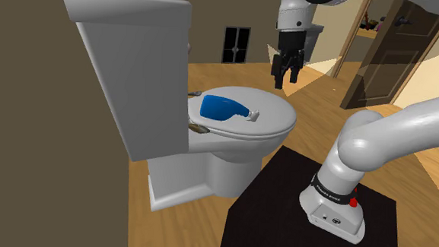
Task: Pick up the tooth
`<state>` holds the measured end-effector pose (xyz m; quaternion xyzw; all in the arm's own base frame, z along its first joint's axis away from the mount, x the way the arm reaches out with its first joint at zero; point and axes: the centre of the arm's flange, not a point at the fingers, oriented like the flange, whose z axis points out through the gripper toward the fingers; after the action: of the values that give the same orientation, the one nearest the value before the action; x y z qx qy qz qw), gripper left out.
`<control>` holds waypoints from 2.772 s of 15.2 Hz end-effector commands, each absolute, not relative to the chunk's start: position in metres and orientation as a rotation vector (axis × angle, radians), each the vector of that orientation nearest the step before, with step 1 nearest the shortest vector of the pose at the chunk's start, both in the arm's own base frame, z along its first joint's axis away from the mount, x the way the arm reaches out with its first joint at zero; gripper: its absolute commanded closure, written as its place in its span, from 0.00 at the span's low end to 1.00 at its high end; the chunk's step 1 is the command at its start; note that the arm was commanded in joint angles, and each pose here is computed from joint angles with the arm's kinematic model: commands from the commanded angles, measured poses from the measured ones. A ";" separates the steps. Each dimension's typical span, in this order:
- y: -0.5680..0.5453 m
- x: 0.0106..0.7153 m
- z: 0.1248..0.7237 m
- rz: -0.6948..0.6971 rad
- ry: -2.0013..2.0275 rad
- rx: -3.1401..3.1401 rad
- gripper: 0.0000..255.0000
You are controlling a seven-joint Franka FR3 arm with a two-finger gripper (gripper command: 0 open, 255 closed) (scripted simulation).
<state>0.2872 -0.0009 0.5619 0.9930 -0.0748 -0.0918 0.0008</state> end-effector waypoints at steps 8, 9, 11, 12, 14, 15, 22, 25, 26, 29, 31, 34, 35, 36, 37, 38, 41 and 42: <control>0.042 0.348 0.513 -0.238 -0.091 3.134 0.00; 0.049 0.356 0.506 -0.230 -0.071 3.136 0.00; 0.062 0.373 0.493 -0.216 -0.029 3.139 0.00; 0.069 0.381 0.486 -0.208 -0.009 3.140 0.00; 0.084 0.398 0.473 -0.193 0.033 3.143 0.00; 0.091 0.406 0.467 -0.186 0.053 3.143 0.00; 0.145 0.461 0.423 -0.134 0.198 3.145 0.00; 0.170 0.483 0.405 -0.111 0.260 3.143 0.00; 0.179 0.490 0.399 -0.104 0.280 3.142 0.00; 0.179 0.491 0.388 -0.103 0.282 3.142 0.00; 0.179 0.491 0.378 -0.103 0.282 3.142 0.00; 0.179 0.491 0.359 -0.103 0.282 3.142 0.00; 0.179 0.491 0.359 -0.103 0.282 3.142 0.00; 0.179 0.491 0.359 -0.103 0.282 3.142 0.00; 0.171 0.491 0.350 -0.103 0.283 3.141 1.00; 0.177 0.484 0.348 -0.104 0.283 3.143 1.00; 0.175 0.485 0.362 -0.105 0.283 3.140 1.00; 0.166 0.482 0.368 -0.104 0.282 3.139 1.00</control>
<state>0.4746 0.1645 0.3815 0.9943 0.0907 -0.0562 0.0024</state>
